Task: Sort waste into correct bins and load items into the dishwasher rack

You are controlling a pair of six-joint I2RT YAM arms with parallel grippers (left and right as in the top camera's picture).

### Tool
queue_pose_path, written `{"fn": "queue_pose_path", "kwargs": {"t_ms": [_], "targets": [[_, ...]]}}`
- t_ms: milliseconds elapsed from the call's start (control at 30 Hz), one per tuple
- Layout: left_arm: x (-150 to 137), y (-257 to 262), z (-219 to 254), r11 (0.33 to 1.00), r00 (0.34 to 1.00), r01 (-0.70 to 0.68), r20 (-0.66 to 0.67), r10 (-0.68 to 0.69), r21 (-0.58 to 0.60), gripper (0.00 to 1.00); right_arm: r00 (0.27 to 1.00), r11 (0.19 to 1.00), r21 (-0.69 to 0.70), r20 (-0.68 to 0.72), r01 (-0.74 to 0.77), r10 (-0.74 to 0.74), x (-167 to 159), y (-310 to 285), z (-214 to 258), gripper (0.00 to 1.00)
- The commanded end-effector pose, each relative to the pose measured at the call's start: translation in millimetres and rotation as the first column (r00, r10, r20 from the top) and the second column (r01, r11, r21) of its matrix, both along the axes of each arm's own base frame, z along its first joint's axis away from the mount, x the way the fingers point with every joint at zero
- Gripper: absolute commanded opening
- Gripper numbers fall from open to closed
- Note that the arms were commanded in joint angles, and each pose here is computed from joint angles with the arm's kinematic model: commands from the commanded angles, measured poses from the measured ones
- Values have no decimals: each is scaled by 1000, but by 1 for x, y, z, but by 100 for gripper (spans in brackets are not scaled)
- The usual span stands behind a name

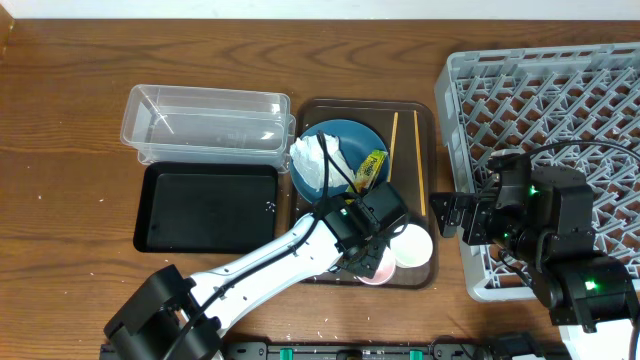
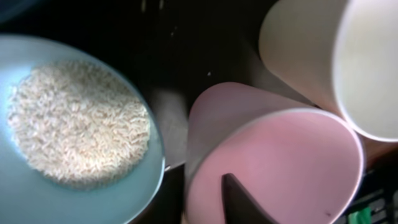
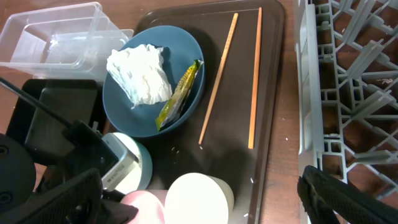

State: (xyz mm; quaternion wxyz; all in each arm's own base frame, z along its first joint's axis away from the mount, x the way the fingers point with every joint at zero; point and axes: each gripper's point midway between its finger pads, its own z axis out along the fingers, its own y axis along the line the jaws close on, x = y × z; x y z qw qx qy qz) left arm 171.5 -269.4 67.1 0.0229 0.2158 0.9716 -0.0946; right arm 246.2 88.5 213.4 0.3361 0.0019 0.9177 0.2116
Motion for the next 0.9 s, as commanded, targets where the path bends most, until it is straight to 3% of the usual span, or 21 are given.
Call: {"fn": "queue_pose_path", "kwargs": {"t_ms": [0, 300, 433, 500, 633, 700, 767, 867], "targets": [[-5, 2, 7, 1000, 1000, -5, -26, 5, -20, 6, 1000, 1000, 7, 20, 15, -15, 2, -1, 10, 99], [13, 52, 84, 967, 984, -175, 9, 180, -186, 6, 1000, 1000, 8, 20, 14, -14, 3, -1, 10, 99], [22, 64, 133, 880, 980, -186, -20, 197, -437, 6, 999, 998, 54, 43, -36, 33, 3, 10, 17, 99], [25, 66, 159, 800, 984, -167, -42, 176, -576, 6, 983, 981, 109, 108, -163, 151, 1, 30, 31, 99], [20, 65, 213, 557, 994, -108, -94, 54, -823, 6, 850, 829, 247, 319, -502, 419, -20, 79, 81, 93], [17, 68, 234, 436, 996, -78, -91, -10, -896, 6, 730, 699, 267, 435, -663, 527, -38, 100, 107, 89], [16, 69, 244, 375, 994, -78, -99, -37, -924, 6, 614, 582, 249, 520, -774, 594, -55, 115, 126, 89], [13, 68, 254, 312, 991, -75, -106, -83, -947, 6, 514, 491, 212, 574, -845, 638, -69, 131, 136, 93]]}}
